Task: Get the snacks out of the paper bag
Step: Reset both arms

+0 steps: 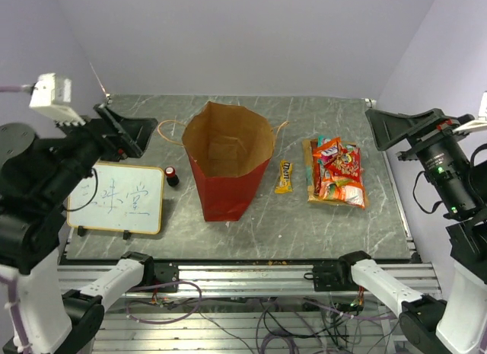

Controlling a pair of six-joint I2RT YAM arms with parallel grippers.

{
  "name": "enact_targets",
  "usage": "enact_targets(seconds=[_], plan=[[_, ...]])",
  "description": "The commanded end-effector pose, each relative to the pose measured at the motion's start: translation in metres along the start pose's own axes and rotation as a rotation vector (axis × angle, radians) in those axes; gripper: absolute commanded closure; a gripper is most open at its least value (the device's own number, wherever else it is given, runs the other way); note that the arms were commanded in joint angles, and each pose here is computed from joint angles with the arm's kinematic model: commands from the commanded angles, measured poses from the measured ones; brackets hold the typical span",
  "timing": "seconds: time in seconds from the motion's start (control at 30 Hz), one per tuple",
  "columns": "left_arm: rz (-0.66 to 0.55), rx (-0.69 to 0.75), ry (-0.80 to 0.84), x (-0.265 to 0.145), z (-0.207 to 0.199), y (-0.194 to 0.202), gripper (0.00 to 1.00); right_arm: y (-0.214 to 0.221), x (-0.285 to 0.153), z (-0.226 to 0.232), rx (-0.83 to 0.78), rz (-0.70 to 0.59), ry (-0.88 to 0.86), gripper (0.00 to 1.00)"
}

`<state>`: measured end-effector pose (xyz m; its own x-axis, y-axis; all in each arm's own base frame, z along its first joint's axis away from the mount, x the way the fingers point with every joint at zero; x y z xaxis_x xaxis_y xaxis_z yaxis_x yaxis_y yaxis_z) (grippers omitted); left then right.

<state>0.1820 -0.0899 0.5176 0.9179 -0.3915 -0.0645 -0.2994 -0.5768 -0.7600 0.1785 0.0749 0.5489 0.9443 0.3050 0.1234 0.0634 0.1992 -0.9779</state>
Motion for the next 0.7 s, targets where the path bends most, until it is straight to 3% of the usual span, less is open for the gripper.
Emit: enact_targets(seconds=[0.0, 0.23, 0.67], plan=[[-0.138, 0.015, 0.031, -0.025, -0.011, -0.024, 0.01, 0.016, 0.002, -0.014, 0.104, 0.042, 0.098, 0.0], [-0.205, 0.009, 0.001, -0.043, -0.005, -0.028, 0.01, 0.031, 0.002, -0.021, 0.163, 0.082, 0.155, 0.0], [-0.169, -0.015, -0.014, -0.042, 0.002, -0.017, 0.01, 0.052, 0.014, -0.028, 0.124, 0.177, 0.185, 0.0]])
Point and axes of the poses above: each gripper's point midway between its finger pads, its own x axis out along the fingers, its own z axis along the line the jaws close on, y = z × x, the point moved 1 cm from there along -x, back along the fingers, and after that the axes turned 15 degrees about -x, right-handed, at the moved point
